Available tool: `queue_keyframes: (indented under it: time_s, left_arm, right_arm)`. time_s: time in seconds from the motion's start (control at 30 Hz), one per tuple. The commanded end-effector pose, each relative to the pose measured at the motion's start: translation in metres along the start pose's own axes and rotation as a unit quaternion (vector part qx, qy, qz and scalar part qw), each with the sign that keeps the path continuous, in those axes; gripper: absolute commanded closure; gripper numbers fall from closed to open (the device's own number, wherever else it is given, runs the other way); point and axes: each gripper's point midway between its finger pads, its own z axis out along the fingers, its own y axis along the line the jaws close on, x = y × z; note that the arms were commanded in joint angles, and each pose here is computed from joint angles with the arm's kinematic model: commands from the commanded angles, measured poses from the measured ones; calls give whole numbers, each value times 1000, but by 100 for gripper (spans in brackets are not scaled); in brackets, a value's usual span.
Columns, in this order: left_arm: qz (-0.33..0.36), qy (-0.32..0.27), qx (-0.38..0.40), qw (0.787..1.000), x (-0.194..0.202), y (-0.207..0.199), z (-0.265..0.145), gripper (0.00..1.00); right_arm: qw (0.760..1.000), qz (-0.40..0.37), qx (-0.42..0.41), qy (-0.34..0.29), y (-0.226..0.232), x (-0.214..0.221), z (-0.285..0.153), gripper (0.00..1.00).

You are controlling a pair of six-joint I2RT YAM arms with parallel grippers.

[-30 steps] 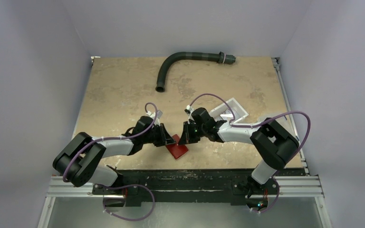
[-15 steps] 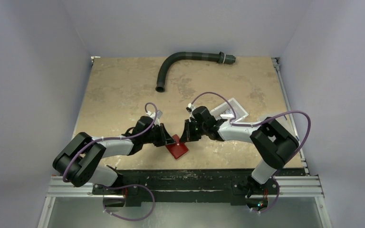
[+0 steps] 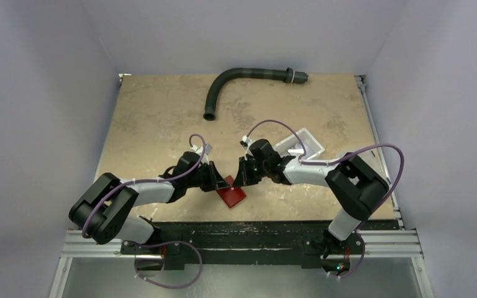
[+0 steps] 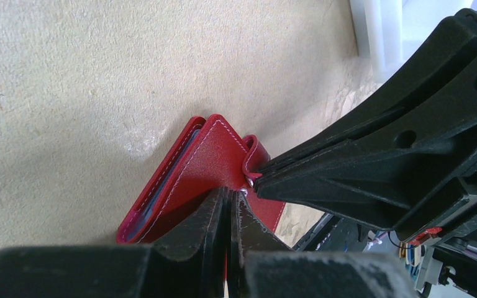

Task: Put the credit cards into the card holder
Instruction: Close the card holder at the center of the board.

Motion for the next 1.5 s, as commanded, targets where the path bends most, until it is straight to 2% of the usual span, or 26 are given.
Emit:
queue_keyframes:
  time_s: [0.0, 0.43, 0.8, 1.13, 1.17, 1.27, 1.33, 1.4, 1.47]
  left_arm:
    - [-8, 7, -25, 1000, 8, 16, -1, 100]
    - [-10, 7, -26, 1000, 9, 17, -1, 100]
    - [-16, 8, -29, 999, 12, 21, 0, 100]
    - [-20, 7, -19, 1000, 15, 19, -2, 100]
    - [-17, 6, -13, 1000, 12, 14, -4, 97]
    - [1, -20, -1, 1000, -8, -8, -15, 75]
    - [15, -38, -9, 999, -21, -18, -27, 64]
    - [33, -54, -15, 998, -33, -28, -38, 58]
    - [39, -59, -16, 997, -36, -33, -45, 57]
  right_arm:
    - [999, -24, -29, 38, 6, 23, -3, 100]
    - [996, -32, -62, 50, 15, 28, -3, 100]
    - [997, -38, -45, 57, 8, 25, 11, 100]
    - [994, -58, -3, 98, -8, 32, 11, 100]
    - [994, -55, -2, 98, -8, 32, 11, 100]
    - [994, -49, 0, 101, -12, 36, 13, 100]
    - [994, -44, 0, 104, -13, 39, 16, 100]
    - [994, -40, -2, 103, -14, 39, 18, 100]
    - [994, -37, -3, 102, -14, 40, 20, 100]
